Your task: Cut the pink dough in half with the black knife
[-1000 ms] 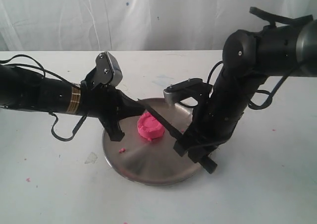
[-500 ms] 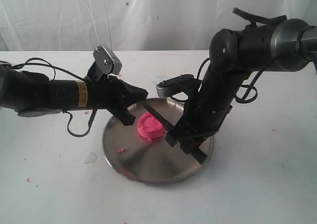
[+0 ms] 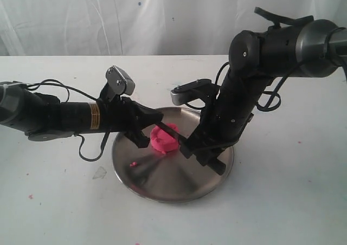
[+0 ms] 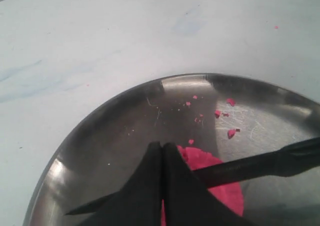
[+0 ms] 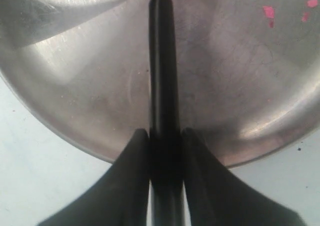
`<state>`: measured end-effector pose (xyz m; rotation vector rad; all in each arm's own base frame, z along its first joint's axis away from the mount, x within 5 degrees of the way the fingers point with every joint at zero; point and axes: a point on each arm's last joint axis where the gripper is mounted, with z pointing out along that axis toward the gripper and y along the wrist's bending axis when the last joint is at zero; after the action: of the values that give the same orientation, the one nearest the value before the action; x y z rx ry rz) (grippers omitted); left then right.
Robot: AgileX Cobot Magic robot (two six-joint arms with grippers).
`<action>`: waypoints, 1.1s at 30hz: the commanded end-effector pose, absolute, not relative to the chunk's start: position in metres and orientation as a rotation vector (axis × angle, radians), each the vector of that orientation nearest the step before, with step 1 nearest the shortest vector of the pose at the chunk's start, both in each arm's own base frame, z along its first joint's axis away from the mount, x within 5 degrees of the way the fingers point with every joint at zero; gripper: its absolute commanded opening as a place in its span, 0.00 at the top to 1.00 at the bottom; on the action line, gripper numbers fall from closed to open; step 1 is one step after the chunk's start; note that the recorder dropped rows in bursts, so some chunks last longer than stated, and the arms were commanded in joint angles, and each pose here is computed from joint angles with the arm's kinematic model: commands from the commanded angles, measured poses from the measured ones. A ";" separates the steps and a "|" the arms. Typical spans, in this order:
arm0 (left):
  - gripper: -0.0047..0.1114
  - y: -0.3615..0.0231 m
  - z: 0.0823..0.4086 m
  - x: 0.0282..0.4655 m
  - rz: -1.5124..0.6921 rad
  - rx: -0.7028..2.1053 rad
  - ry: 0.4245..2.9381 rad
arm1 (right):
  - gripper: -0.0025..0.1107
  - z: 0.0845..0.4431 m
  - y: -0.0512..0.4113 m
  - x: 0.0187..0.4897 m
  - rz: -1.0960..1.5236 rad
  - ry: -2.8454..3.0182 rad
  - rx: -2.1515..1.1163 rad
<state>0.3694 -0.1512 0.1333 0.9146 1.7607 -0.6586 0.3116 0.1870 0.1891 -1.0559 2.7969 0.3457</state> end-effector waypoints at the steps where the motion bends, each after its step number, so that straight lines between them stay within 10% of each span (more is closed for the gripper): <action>1: 0.96 -0.146 0.128 0.373 -0.563 0.917 1.836 | 0.98 0.192 0.188 0.313 0.350 2.785 -1.057; 33: 0.96 -0.140 0.122 0.375 -0.479 0.918 1.915 | 0.98 0.191 0.187 0.312 0.350 2.789 -1.058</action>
<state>0.3737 -0.1397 0.1196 0.9176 1.9235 -0.4847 0.3116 0.1870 0.1891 -1.0559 2.7969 0.3457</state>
